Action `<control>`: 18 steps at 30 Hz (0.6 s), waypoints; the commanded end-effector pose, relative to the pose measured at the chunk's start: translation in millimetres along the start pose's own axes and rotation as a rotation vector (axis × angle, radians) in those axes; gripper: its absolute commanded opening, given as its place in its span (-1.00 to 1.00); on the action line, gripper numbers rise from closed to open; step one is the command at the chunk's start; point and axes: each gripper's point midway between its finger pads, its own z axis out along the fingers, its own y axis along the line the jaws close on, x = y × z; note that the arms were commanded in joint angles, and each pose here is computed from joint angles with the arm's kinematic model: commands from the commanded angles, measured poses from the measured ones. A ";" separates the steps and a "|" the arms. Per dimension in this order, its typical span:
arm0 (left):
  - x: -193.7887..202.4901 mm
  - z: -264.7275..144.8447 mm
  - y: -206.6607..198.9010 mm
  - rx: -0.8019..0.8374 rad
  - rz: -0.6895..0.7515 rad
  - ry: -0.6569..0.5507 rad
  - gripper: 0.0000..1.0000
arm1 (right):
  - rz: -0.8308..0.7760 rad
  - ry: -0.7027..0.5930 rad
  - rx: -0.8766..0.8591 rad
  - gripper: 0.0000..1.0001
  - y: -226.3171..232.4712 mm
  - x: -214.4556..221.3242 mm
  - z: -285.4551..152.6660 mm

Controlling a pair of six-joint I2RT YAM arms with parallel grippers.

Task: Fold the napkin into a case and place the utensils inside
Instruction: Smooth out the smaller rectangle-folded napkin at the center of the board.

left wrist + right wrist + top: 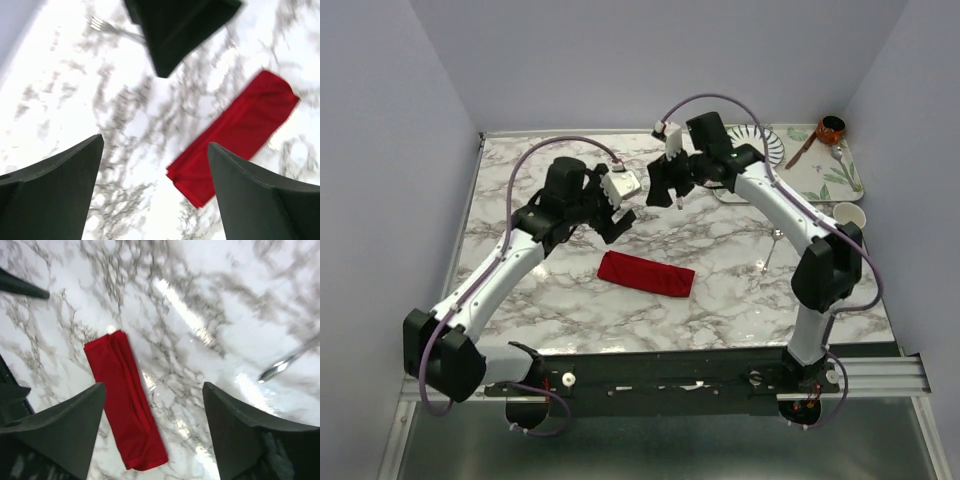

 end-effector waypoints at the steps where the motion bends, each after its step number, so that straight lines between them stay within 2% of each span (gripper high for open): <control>1: -53.2 -41.8 32.7 -0.211 -0.058 -0.192 0.97 | -0.137 -0.138 0.170 0.99 -3.6 -48.5 -55.3; 3: -66.9 -51.9 41.7 -0.290 -0.116 -0.283 0.97 | -0.106 -0.167 0.213 1.00 -11.3 -53.0 -59.0; 5: -71.1 -51.1 35.7 -0.245 -0.105 -0.300 0.97 | -0.070 -0.142 0.202 1.00 -16.6 -47.4 -53.6; 6: -65.0 -43.8 9.3 -0.094 -0.092 -0.275 0.97 | -0.061 -0.124 0.153 1.00 -16.3 -45.3 -46.1; 7: -59.1 -39.4 -4.5 -0.014 -0.081 -0.249 0.97 | -0.031 -0.088 -0.001 1.00 3.4 -34.3 -39.2; 9: -37.7 -27.6 -32.2 0.134 -0.156 -0.179 0.97 | 0.058 -0.055 -0.094 1.00 7.0 -23.3 -32.2; 10: -28.4 -22.9 -37.8 0.156 -0.187 -0.154 0.97 | 0.099 -0.005 -0.135 1.00 7.8 -5.8 -18.8; 12: 0.6 -8.8 -51.8 0.187 -0.229 -0.071 0.76 | 0.163 0.041 -0.167 1.00 9.0 11.4 -6.9; 13: 12.5 -4.2 -54.4 0.182 -0.219 -0.036 0.68 | 0.205 0.086 -0.193 1.00 8.9 29.6 5.5; 14: 28.1 1.8 -61.7 0.193 -0.217 0.006 0.49 | 0.237 0.109 -0.202 1.00 7.3 38.2 12.0; 16: 43.9 7.7 -72.4 0.191 -0.164 0.064 0.31 | 0.278 0.148 -0.236 1.00 8.3 52.8 22.6; 17: 57.8 11.7 -78.9 0.192 -0.158 0.105 0.10 | 0.302 0.183 -0.247 0.87 5.7 65.5 34.5; 18: 67.5 14.4 -82.7 0.183 -0.146 0.141 -0.02 | 0.343 0.201 -0.246 0.77 4.3 70.4 38.9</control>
